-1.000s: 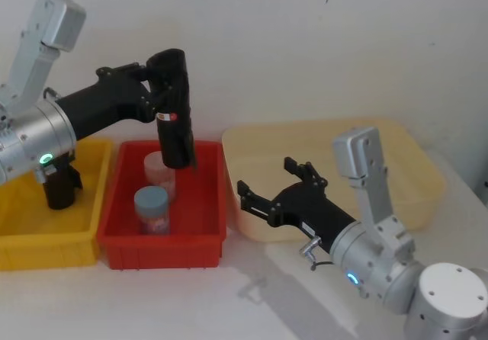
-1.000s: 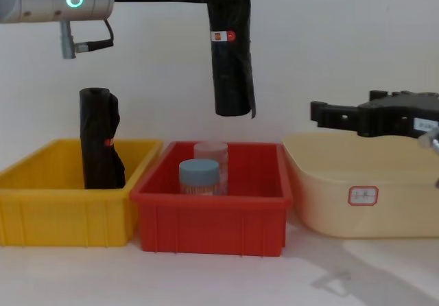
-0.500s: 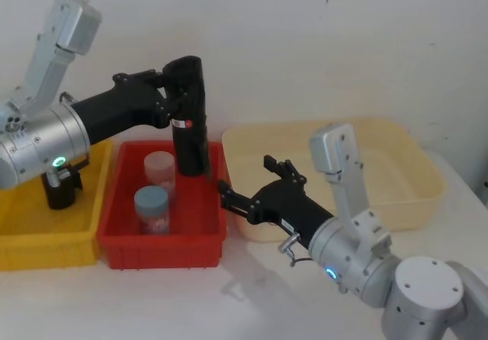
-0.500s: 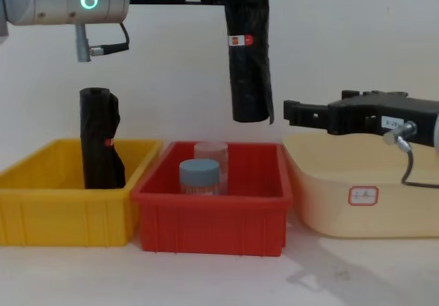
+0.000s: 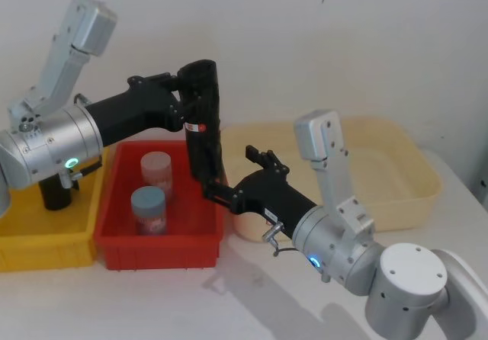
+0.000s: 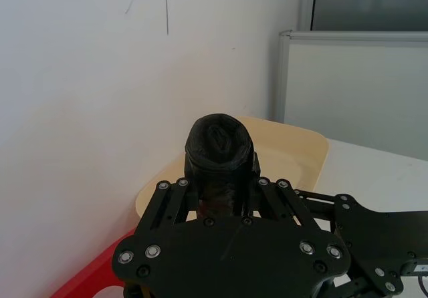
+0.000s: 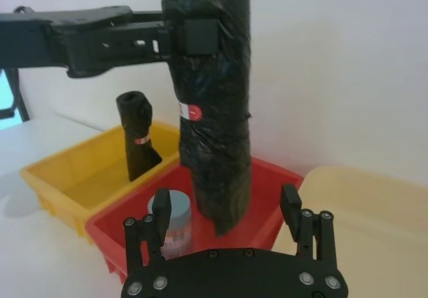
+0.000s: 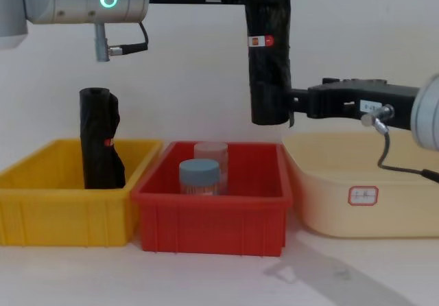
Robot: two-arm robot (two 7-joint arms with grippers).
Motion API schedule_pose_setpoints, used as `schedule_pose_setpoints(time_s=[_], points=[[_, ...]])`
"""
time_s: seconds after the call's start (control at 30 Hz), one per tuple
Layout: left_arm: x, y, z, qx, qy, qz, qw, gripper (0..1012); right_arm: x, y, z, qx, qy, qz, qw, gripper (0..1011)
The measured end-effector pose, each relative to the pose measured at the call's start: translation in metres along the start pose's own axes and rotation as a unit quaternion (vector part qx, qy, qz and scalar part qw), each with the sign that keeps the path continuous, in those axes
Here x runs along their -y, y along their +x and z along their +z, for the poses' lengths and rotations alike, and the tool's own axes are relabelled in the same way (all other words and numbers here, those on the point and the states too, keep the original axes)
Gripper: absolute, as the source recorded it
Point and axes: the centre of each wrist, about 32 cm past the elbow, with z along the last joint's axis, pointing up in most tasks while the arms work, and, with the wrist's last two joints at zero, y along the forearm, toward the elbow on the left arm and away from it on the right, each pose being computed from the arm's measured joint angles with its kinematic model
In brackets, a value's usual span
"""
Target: Pick up the garbage bag with the one hand and transfer it to the other hand.
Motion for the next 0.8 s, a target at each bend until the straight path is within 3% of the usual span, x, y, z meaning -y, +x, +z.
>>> schedule_pose_setpoints(time_s=[0.8], points=[[0.0101, -0.0021, -0.0028, -0.021, -0.002, -0.008, 0.9998, 364, -0.029, -0.009, 0.006, -0.014, 0.012, 0.027, 0.9995, 1004]])
